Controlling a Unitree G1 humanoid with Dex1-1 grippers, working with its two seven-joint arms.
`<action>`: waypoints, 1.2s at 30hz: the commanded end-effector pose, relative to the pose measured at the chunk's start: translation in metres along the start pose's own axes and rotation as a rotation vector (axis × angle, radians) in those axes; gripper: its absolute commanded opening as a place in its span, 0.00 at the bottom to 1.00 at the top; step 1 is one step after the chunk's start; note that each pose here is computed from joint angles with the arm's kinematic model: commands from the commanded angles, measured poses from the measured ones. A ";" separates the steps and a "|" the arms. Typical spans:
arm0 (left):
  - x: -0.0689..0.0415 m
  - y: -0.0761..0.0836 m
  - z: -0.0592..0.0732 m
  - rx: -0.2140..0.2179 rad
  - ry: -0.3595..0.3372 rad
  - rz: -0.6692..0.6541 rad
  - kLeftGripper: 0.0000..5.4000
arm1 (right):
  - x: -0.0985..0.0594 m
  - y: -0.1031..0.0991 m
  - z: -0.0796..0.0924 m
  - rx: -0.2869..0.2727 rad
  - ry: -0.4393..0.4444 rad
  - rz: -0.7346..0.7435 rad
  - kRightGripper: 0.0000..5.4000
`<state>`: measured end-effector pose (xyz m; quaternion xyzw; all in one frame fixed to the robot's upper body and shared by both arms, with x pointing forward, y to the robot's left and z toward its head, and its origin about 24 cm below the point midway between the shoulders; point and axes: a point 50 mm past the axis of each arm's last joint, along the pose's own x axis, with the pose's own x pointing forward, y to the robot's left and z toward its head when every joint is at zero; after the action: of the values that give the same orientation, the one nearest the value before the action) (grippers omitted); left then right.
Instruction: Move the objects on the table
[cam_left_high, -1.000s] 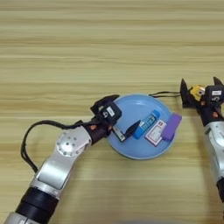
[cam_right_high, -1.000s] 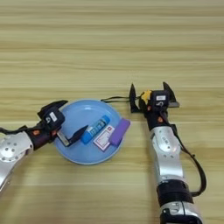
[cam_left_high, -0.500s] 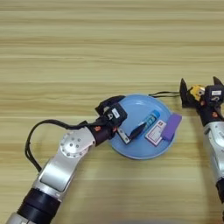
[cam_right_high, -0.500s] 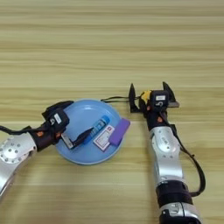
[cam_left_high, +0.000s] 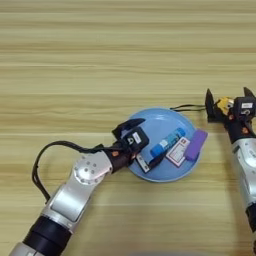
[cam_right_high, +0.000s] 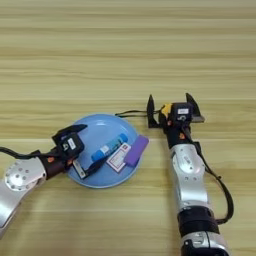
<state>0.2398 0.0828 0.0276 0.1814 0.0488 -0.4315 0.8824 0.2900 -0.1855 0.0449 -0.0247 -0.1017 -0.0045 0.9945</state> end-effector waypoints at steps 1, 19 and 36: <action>0.001 0.002 -0.001 0.025 0.011 -0.007 1.00 | -0.001 0.002 0.001 0.002 0.007 0.004 1.00; 0.010 0.004 -0.015 0.064 0.067 -0.015 1.00 | -0.001 0.004 0.002 0.007 0.003 0.002 1.00; 0.016 0.008 -0.033 0.036 0.108 0.007 1.00 | -0.001 0.003 0.003 0.006 0.006 0.000 1.00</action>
<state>0.2633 0.0780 0.0128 0.2071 0.0410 -0.4243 0.8806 0.2891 -0.1824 0.0482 -0.0218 -0.1047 -0.0017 0.9943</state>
